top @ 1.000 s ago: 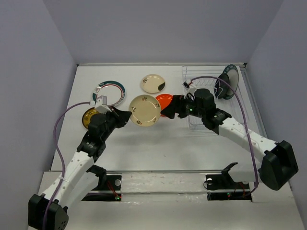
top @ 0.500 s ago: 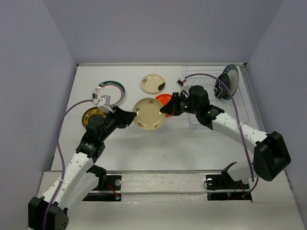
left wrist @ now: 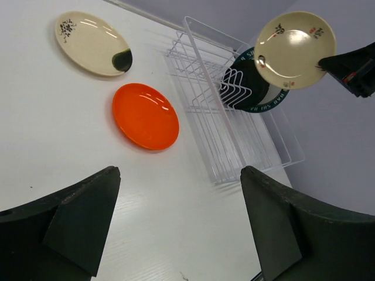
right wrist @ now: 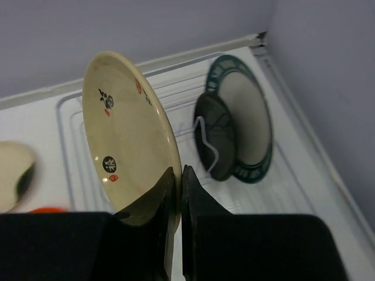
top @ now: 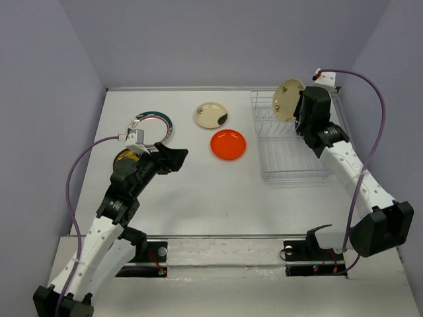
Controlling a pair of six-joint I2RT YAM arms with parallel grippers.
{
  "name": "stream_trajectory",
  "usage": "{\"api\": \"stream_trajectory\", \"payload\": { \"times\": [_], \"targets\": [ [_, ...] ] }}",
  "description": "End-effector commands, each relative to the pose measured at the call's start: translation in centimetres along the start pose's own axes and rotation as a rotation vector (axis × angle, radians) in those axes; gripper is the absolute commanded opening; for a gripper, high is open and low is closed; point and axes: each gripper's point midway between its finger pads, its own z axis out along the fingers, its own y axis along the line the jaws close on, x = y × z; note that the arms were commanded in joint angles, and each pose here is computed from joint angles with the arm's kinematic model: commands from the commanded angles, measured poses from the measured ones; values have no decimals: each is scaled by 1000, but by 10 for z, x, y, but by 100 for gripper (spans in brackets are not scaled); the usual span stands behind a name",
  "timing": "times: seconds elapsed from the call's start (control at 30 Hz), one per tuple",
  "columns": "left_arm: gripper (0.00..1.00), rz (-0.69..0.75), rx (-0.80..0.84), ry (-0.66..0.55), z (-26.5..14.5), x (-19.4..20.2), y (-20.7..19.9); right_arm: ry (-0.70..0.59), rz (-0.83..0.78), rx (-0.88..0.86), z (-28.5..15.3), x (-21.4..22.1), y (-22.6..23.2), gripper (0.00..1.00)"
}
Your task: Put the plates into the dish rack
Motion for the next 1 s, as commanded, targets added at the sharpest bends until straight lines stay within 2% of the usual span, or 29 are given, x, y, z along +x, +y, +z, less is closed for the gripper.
{"api": "stream_trajectory", "payload": {
  "times": [0.0, 0.17, 0.23, 0.37, 0.47, 0.57, 0.73, 0.97],
  "targets": [
    [95, 0, -17, 2, 3, -2, 2, -32, -209, 380, 9, -30, -78, 7],
    [95, -13, -16, 8, 3, 1, 2, -23, -283, 492, 42, -39, -109, 7],
    [95, -17, -21, 0, 2, 0, 4, -41, -305, 500, 53, -46, -110, 7],
    [96, -29, -32, 18, 8, 6, 8, -41, -451, 459, 79, -47, -100, 7],
    [96, -30, -41, 38, 12, 10, 10, -45, -486, 465, 89, -47, -98, 7],
    [96, -34, -48, 41, 14, 11, 12, -35, -474, 408, 97, -35, -90, 7],
    [96, -52, -68, 24, 17, 8, 16, 64, -474, 371, 111, 10, -87, 7],
    [94, -104, -172, -7, 22, 5, 34, 130, -428, 315, 124, 47, -78, 7]
  ]
}}
